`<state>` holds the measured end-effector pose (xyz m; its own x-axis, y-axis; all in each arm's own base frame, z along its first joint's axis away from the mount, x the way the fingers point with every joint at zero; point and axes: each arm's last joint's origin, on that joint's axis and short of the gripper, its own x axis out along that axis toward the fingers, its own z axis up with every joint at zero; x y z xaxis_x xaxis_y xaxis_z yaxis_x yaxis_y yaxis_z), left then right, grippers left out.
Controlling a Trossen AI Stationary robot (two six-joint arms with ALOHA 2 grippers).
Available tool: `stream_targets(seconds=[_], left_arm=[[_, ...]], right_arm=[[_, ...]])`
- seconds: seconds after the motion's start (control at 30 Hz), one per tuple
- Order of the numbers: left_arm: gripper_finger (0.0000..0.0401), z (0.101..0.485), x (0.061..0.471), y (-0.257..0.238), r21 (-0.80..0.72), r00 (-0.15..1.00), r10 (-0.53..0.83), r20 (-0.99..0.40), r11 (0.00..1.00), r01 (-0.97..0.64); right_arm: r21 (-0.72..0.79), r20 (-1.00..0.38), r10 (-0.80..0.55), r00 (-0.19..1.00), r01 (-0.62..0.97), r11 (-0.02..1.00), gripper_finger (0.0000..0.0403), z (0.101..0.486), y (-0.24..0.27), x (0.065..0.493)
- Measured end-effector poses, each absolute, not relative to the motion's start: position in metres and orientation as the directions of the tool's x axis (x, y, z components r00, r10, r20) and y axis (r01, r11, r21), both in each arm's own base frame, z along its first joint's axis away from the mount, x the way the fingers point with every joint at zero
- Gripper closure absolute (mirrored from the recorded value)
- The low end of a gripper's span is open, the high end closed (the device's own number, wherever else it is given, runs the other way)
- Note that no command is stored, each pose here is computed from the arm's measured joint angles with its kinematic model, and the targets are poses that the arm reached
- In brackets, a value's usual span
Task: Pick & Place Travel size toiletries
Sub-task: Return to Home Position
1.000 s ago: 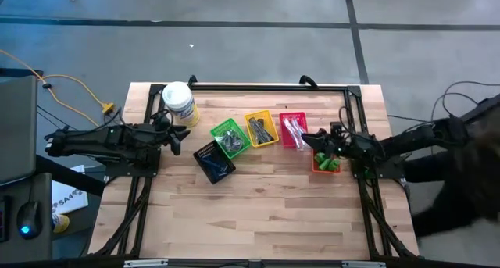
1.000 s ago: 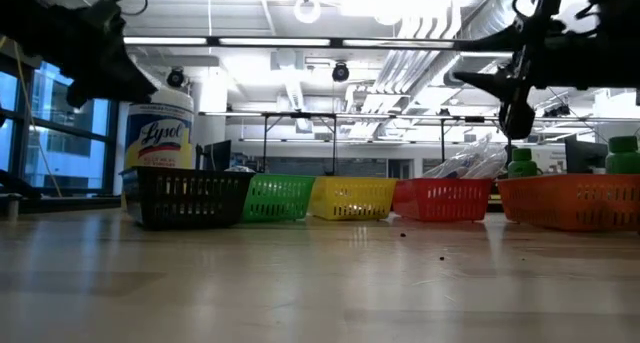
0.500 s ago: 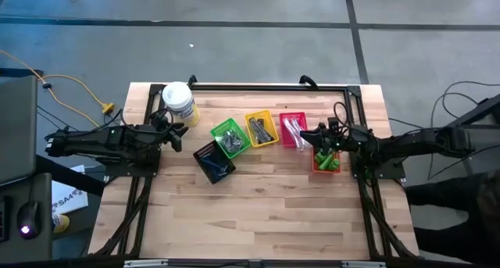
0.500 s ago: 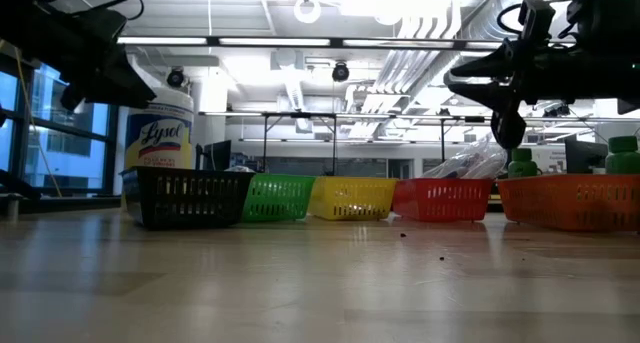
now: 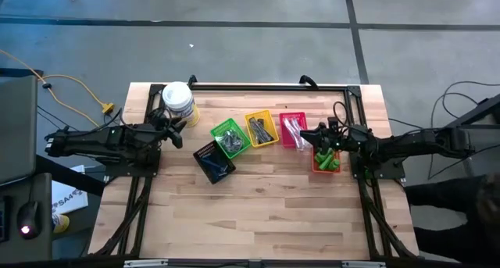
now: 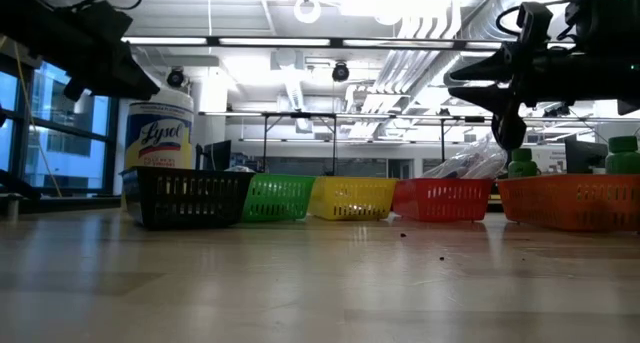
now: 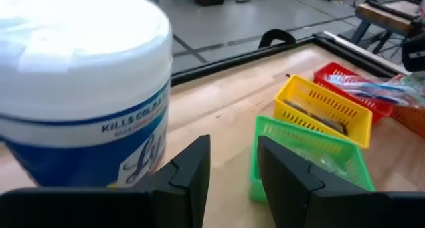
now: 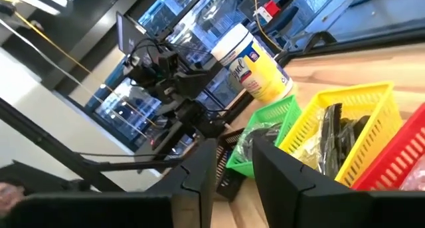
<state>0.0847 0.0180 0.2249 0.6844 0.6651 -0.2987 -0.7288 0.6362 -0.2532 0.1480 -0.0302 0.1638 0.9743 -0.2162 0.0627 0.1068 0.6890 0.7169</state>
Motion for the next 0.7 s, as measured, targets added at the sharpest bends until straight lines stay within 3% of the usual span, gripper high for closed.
stream_targets(seconds=[0.13, 0.3, 0.7], left_arm=[[0.0279, 0.2258, 0.0852, 0.0179, -0.221, 0.689, 0.664, -0.291, 0.654, -0.723], [0.0279, 0.2216, 0.0839, 0.0173, -0.202, 0.692, 0.640, -0.334, 0.668, -0.716], [0.0279, 0.2198, 0.0845, 0.0155, -0.216, 0.729, 0.579, -0.365, 0.709, -0.671]], right_arm=[[0.689, 0.062, -0.225, 0.972, 0.121, 0.715, 0.0314, 0.1637, -0.0304, 0.1480], [0.703, 0.063, -0.329, 0.942, 0.192, 0.685, 0.0314, 0.1642, -0.0335, 0.1473], [0.652, 0.062, -0.339, 0.939, 0.220, 0.726, 0.0314, 0.1641, -0.0337, 0.1472]])
